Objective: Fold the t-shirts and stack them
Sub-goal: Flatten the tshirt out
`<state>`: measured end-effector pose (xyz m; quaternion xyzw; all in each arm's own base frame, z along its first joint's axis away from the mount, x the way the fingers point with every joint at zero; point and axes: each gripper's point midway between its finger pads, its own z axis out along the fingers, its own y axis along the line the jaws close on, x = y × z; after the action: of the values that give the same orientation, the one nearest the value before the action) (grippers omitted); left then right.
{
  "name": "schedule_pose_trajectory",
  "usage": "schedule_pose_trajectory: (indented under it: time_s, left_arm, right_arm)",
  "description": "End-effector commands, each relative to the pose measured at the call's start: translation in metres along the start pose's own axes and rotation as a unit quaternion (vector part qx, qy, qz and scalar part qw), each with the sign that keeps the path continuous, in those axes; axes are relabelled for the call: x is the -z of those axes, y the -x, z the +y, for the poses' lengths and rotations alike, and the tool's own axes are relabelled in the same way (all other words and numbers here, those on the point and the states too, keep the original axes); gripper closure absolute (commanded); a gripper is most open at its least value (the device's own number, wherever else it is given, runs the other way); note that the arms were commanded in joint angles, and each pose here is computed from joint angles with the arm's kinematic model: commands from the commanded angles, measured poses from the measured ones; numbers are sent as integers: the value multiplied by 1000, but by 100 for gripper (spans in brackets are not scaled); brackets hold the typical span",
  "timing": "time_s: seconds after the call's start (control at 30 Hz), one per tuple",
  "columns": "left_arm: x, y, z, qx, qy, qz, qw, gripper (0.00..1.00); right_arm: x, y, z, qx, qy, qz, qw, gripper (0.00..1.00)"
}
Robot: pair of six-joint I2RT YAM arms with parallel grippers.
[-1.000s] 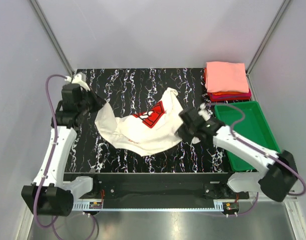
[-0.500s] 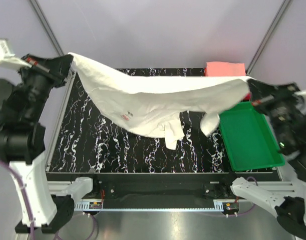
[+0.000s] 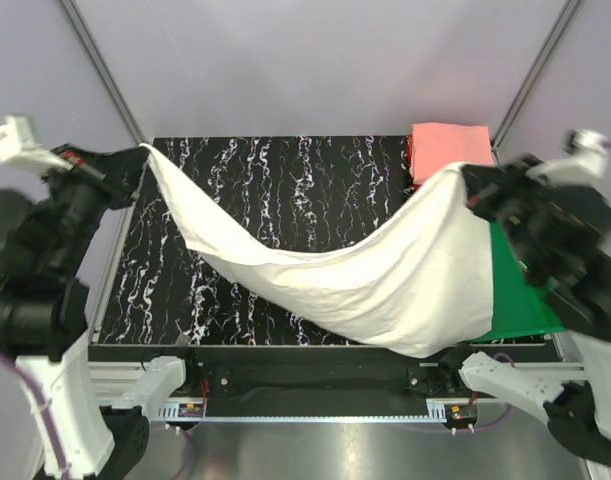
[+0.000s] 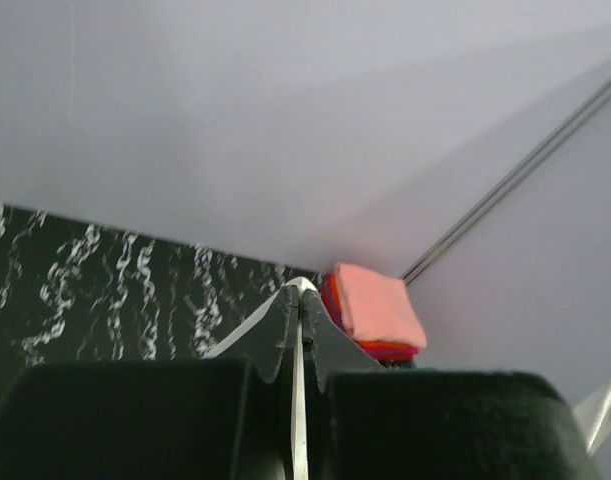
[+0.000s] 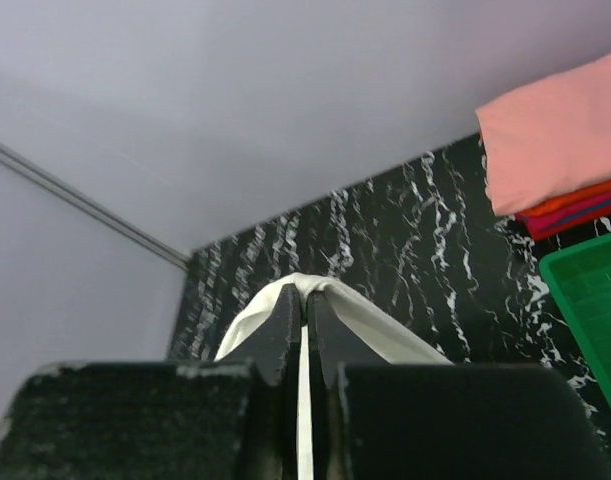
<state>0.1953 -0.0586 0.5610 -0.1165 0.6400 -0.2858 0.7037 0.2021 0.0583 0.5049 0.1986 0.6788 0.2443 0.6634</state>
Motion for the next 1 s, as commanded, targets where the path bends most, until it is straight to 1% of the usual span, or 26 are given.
schedule_pose_trajectory:
  time_s: [0.0,0.03,0.07,0.1,0.13,0.17,0.2,0.23,0.27,0.33,0.37,0.4,0.43,0.47,0.5,0.53,0.6,0.63,0.7,0.73,0.77,0.83,0.87,0.9,0.93,0.97]
  left_arm:
    - [-62,-60,57,-7,61,105,993,100]
    - [-72,-70,67,-7,71,118,990,100]
    - [-88,-76,75,-7,71,119,990,100]
    - [-111,-86,89,-5,83,132,988,100]
    - [-125,-87,94,-4,87,133,987,100]
    - [-138,-68,85,-7,75,113,991,100]
    - [-167,-71,111,-3,106,120,987,100]
    - [-180,-62,115,-3,112,109,988,100]
    - [-205,-40,121,-6,121,80,989,100]
    - [-226,-9,140,4,149,35,988,100]
    - [-230,24,130,10,135,-7,991,100]
    - [-247,23,158,61,142,-5,988,100]
    - [-253,41,155,80,115,-34,990,100]
    - [-255,37,166,108,113,-30,987,100]
    - [-252,47,168,142,99,-38,984,100]
    - [-250,55,164,149,86,-45,984,100]
    - [-240,82,135,157,25,-66,985,100]
    - [-235,96,120,146,-5,-82,986,100]
    - [-217,105,99,130,-33,-83,988,100]
    - [-213,97,105,130,-24,-71,989,100]
    - [-193,102,88,113,-34,-75,990,100]
    - [-173,101,85,69,-19,-82,994,100]
    - [-153,98,76,48,-14,-90,995,100]
    - [-145,95,78,21,-3,-95,995,100]
    - [-144,72,97,27,21,-70,997,100]
    - [-121,67,84,15,21,-72,997,100]
  right_arm:
    - [-74,-73,20,87,-21,92,992,100]
    - [-86,-81,26,93,-18,101,990,100]
    - [-114,-105,28,110,-30,124,986,100]
    - [-126,-109,40,108,-10,135,985,100]
    - [-143,-111,49,102,1,132,986,100]
    - [-177,-128,41,108,-19,146,983,100]
    - [-192,-110,53,95,-2,125,988,100]
    - [-209,-105,53,95,-6,118,989,100]
    - [-241,-90,49,93,-20,95,991,100]
    - [-271,-68,45,120,-26,57,991,100]
    - [-291,-55,51,122,-17,38,992,100]
    - [-300,-47,43,124,-11,42,991,100]
    - [-306,-39,43,116,-1,38,992,100]
    - [-311,-22,53,107,21,17,994,100]
    - [-309,-15,60,101,44,16,994,100]
    - [-309,-2,58,100,47,2,994,100]
    - [-297,21,64,101,58,-25,993,100]
    - [-292,28,62,102,54,-30,993,100]
    - [-276,34,56,111,38,-29,993,100]
    - [-271,31,52,116,30,-23,993,100]
    - [-263,21,40,121,13,-4,993,100]
    - [-255,11,24,127,-12,8,992,100]
    - [-247,-8,7,133,-30,34,990,100]
    - [-244,-12,0,131,-38,33,990,100]
    - [-240,-21,-8,127,-48,41,990,100]
    - [-230,-41,-24,128,-59,64,988,100]
